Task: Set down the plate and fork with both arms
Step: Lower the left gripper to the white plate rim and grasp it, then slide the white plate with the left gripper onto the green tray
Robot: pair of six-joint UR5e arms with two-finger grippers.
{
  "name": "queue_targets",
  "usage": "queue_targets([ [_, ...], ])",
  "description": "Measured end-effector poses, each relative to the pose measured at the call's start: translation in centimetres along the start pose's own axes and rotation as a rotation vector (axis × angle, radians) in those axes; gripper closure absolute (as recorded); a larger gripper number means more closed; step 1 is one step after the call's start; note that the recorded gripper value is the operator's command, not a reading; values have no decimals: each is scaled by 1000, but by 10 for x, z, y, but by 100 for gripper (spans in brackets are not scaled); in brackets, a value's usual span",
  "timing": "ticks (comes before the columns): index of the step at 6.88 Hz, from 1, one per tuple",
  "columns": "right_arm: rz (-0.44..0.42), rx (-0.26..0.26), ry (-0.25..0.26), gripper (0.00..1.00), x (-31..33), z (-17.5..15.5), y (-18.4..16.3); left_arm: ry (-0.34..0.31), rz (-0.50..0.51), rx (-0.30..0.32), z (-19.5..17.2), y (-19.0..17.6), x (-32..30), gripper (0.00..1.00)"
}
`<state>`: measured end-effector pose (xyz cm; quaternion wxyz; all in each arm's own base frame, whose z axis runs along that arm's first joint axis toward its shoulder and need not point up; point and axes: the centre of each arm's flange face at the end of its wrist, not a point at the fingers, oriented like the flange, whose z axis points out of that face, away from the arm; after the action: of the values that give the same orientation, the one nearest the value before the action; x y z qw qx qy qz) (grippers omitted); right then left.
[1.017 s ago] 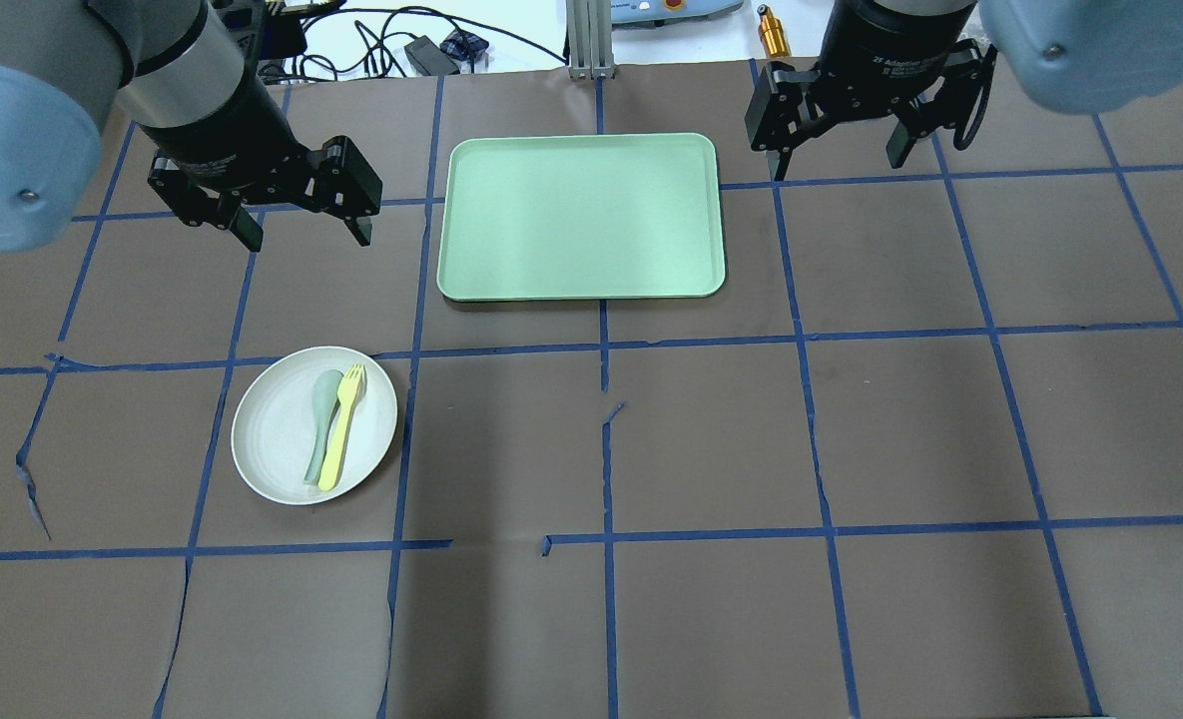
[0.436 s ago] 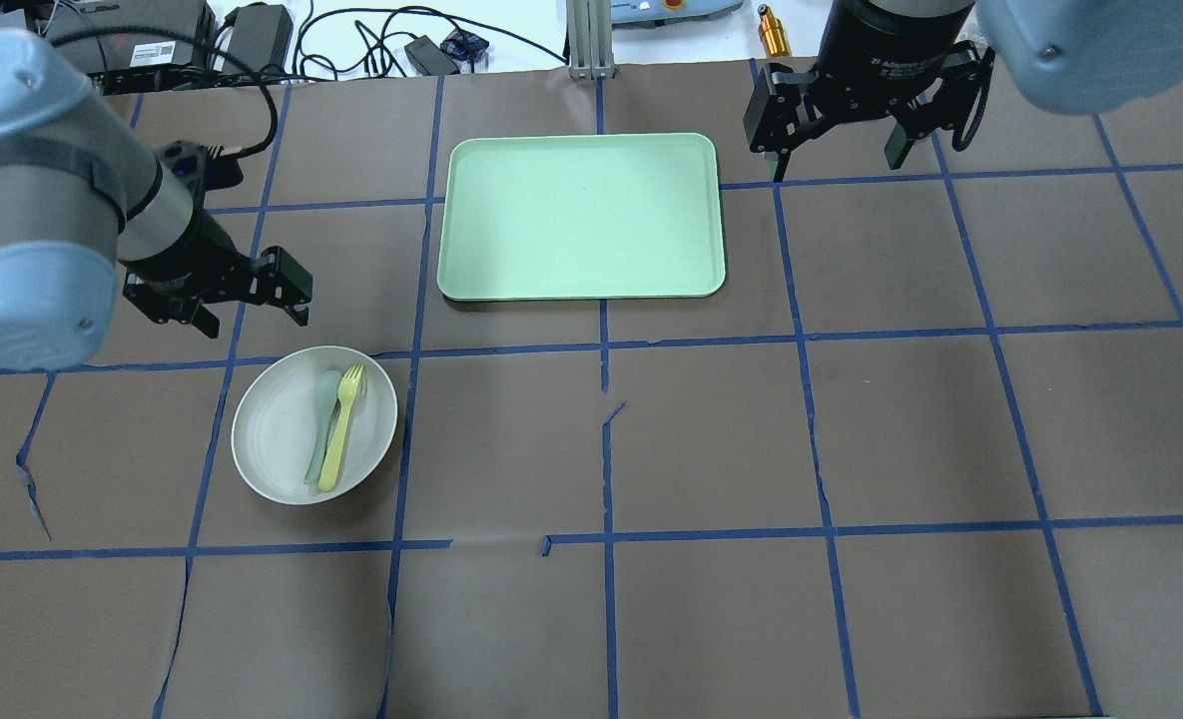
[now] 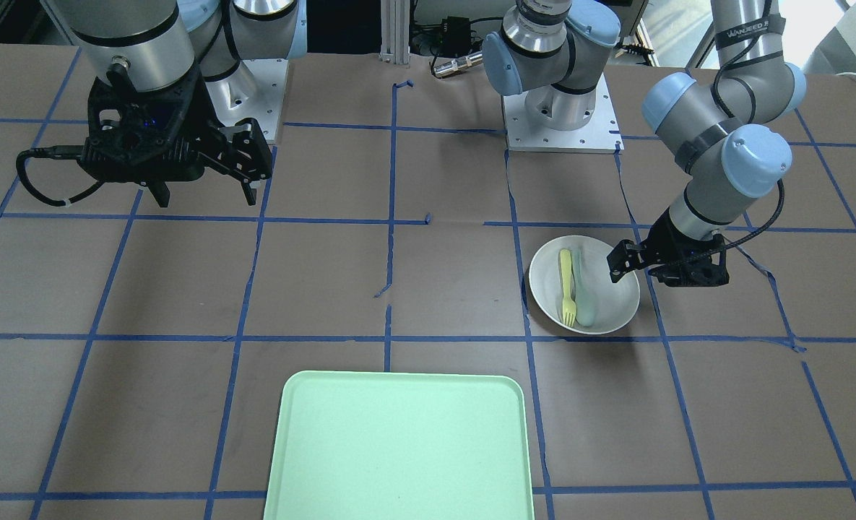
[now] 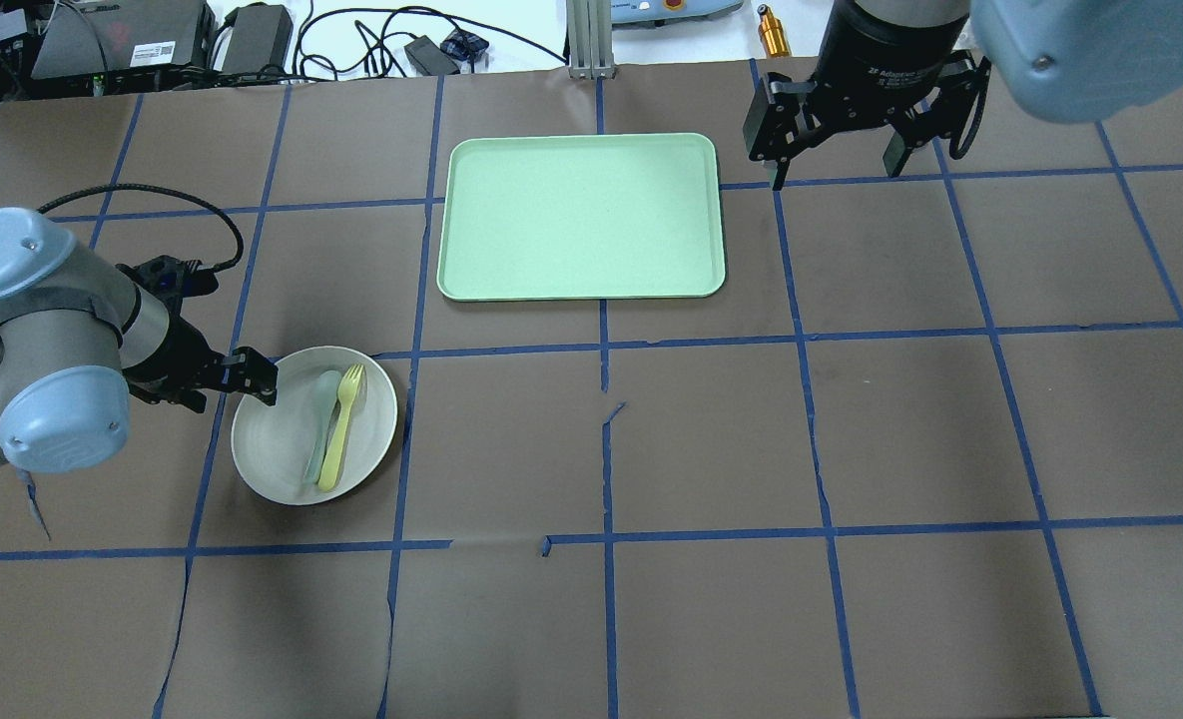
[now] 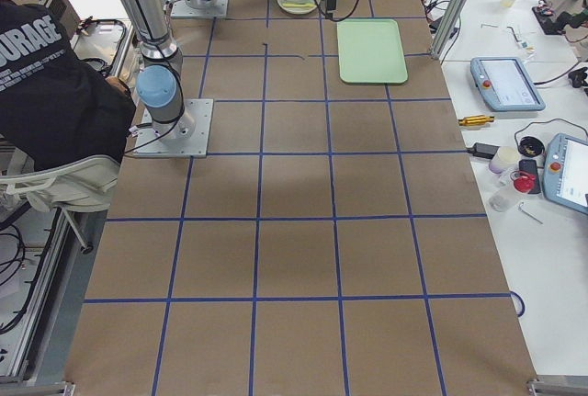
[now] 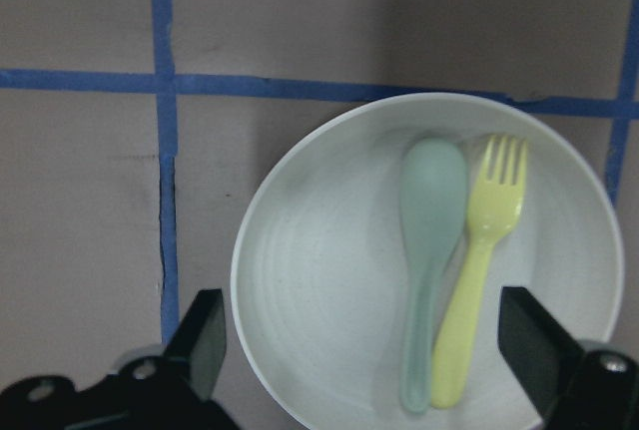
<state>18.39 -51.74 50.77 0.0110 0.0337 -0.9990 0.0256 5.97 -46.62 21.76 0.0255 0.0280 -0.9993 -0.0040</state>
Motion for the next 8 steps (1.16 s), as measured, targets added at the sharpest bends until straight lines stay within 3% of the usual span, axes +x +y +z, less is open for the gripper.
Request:
queue_targets([
  [1, -1, -2, 0, 0, -1, 1, 1, 4, -1, -19, 13, 2, -6, 64],
  [2, -1, -3, 0, 0, -1, 1, 1, 9, -3, -32, 22, 4, -8, 85],
  [3, -1, -3, 1, 0, -1, 2, 1, 11, -3, -40, 28, 5, -9, 100],
  [7, -1, -3, 1, 0, -1, 2, 1, -10, -4, -48, 29, 2, -12, 100],
  [8, -1, -2, 2, 0, -1, 1, 1, 27, 1, -31, 22, -8, -9, 100],
])
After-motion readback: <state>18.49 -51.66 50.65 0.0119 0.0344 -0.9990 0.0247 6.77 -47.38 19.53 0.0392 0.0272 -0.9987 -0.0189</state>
